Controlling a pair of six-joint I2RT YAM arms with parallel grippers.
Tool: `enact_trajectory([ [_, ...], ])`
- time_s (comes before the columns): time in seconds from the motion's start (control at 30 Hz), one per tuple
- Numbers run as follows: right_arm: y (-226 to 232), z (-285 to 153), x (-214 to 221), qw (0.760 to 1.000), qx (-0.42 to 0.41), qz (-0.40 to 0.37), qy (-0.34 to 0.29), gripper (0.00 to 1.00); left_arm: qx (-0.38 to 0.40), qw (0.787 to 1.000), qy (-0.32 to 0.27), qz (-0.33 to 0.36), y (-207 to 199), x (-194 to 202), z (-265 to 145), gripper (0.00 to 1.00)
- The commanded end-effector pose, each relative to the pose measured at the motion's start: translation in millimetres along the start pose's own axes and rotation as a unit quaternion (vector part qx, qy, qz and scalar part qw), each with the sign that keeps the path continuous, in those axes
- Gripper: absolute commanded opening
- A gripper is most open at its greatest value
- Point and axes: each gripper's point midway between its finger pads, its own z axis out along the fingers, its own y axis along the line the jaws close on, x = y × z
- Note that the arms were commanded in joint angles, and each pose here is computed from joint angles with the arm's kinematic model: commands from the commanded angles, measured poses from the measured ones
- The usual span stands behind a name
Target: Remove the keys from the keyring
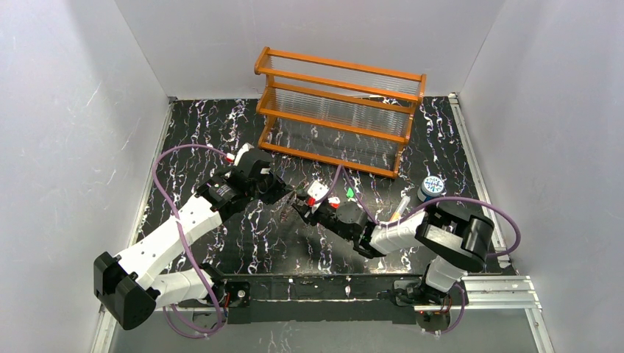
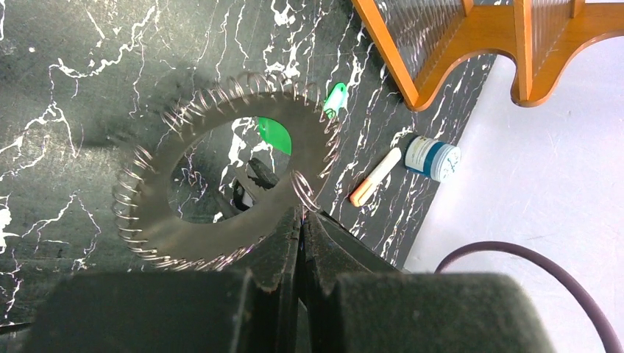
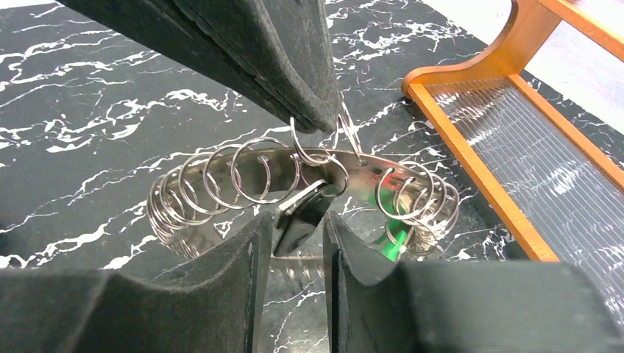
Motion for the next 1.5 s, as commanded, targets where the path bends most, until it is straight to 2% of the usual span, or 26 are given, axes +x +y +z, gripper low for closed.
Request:
enact_trajectory([
  [0.0, -8.6, 7.0, -32.0, 0.998, 0.028, -0.007, -0.060, 0.38, 0.031, 0.999, -0.012, -0.018, -13.9, -7.3, -13.9, 0.00],
  [0.1, -8.3, 6.4, -33.3, 0.998, 0.029, -0.008, -0.064, 0.36, 0.030, 0.999, -0.016, -0.023, -12.5, -8.2, -13.8, 0.00],
  [0.2, -1.3, 8.6, -35.7, 0.998, 0.019, -0.010, -0.067, 0.41, 0.029, 0.999, -0.010, -0.026, -12.6, -6.0, -12.2, 0.00],
  [0.27, -0.1, 9.3, -34.3, 0.998, 0.019, -0.010, -0.066, 0.40, 0.028, 0.999, -0.008, -0.025, -12.7, -5.3, -11.5, 0.00],
  [0.47, 0.5, 8.3, -31.5, 0.998, 0.017, -0.007, -0.064, 0.23, 0.030, 0.999, -0.014, -0.026, -12.5, -7.7, -13.2, 0.00],
  [0.6, -1.5, 1.9, -28.3, 0.998, 0.022, -0.004, -0.056, 0.01, 0.027, 0.999, -0.019, -0.021, -9.6, -8.7, -12.2, 0.00],
  [0.77, -3.3, -7.7, -22.5, 1.000, 0.018, -0.014, -0.009, 0.01, 0.014, 0.999, -0.039, -0.006, 3.4, -13.1, -8.7, 0.00],
  [1.07, -2.1, -32.9, -7.2, 0.992, -0.021, -0.059, 0.114, 0.01, 0.026, 0.998, -0.058, 0.012, 14.9, -14.4, -3.2, 0.00],
  [1.3, -15.0, -44.3, -25.6, 0.982, -0.037, -0.105, 0.153, 0.01, 0.061, 0.992, -0.075, 0.085, 2.5, -21.6, -10.8, 0.19],
  [1.47, -20.2, -50.7, -45.6, 0.979, -0.060, -0.120, 0.156, 0.01, 0.103, 0.974, -0.087, 0.181, -16.1, -27.0, -19.5, 0.26],
])
